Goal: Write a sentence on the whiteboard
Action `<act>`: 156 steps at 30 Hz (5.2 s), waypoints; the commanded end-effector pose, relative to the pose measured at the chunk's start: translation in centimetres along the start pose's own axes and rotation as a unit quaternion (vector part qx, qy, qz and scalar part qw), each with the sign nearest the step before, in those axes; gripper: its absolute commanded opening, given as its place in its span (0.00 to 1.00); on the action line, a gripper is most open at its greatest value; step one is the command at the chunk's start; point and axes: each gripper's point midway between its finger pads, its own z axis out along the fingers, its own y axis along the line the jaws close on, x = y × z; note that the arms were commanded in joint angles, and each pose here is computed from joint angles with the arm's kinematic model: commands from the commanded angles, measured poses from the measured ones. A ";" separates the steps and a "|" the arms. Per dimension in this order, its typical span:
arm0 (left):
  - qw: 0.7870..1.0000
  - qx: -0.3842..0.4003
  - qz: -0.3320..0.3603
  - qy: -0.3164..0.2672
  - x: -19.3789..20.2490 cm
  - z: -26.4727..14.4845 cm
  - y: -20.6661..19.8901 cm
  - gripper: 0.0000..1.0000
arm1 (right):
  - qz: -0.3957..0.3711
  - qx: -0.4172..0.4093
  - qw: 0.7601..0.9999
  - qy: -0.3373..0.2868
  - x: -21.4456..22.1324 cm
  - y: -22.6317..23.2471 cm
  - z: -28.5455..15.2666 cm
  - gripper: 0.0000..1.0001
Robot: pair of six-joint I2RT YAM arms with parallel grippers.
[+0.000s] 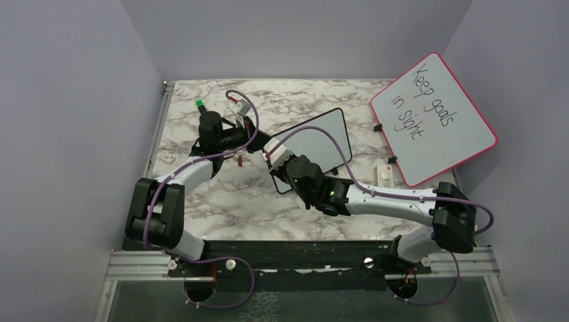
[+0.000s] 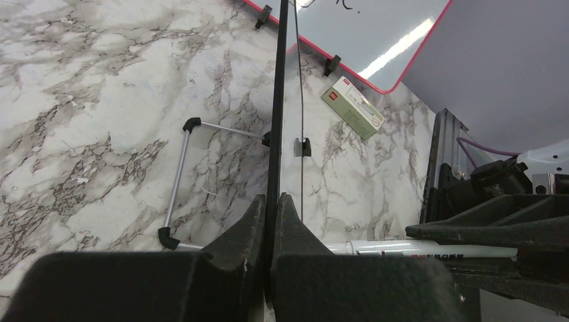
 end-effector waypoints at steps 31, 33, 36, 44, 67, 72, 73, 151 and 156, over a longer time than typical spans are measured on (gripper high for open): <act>0.999 -0.023 -0.035 0.032 2.8 0.2 1.3 0.00 | -0.026 0.009 0.999 0.046 2.0 -0.3 -0.7 0.01; 0.999 -0.023 -0.035 0.032 2.7 0.2 1.3 0.00 | -0.027 0.010 0.998 0.050 2.1 -0.3 -0.7 0.01; 0.999 -0.023 -0.036 0.032 2.8 0.2 1.3 0.00 | -0.027 0.009 0.998 0.054 2.3 -0.3 -0.9 0.01; 0.999 -0.024 -0.037 0.032 2.8 0.2 1.4 0.00 | -0.028 -0.007 0.997 0.068 3.1 0.1 -1.3 0.01; 0.998 -0.023 -0.037 0.034 2.9 0.2 1.4 0.00 | 0.011 -0.042 0.998 0.039 1.6 1.7 -0.9 0.01; 0.998 -0.023 -0.037 0.034 2.9 0.2 1.4 0.00 | 0.020 -0.046 0.998 0.028 0.9 1.8 -0.8 0.01; 0.998 -0.022 -0.038 0.035 3.0 0.2 1.4 0.00 | 0.021 -0.048 0.998 0.025 0.8 1.9 -0.8 0.01; 0.998 -0.026 -0.038 0.036 2.9 0.2 1.5 0.00 | 0.073 0.007 0.997 0.010 1.1 0.4 -0.8 0.01; 0.998 -0.026 -0.038 0.036 2.9 0.2 1.5 0.00 | 0.071 0.005 0.997 0.017 1.3 0.4 -0.9 0.01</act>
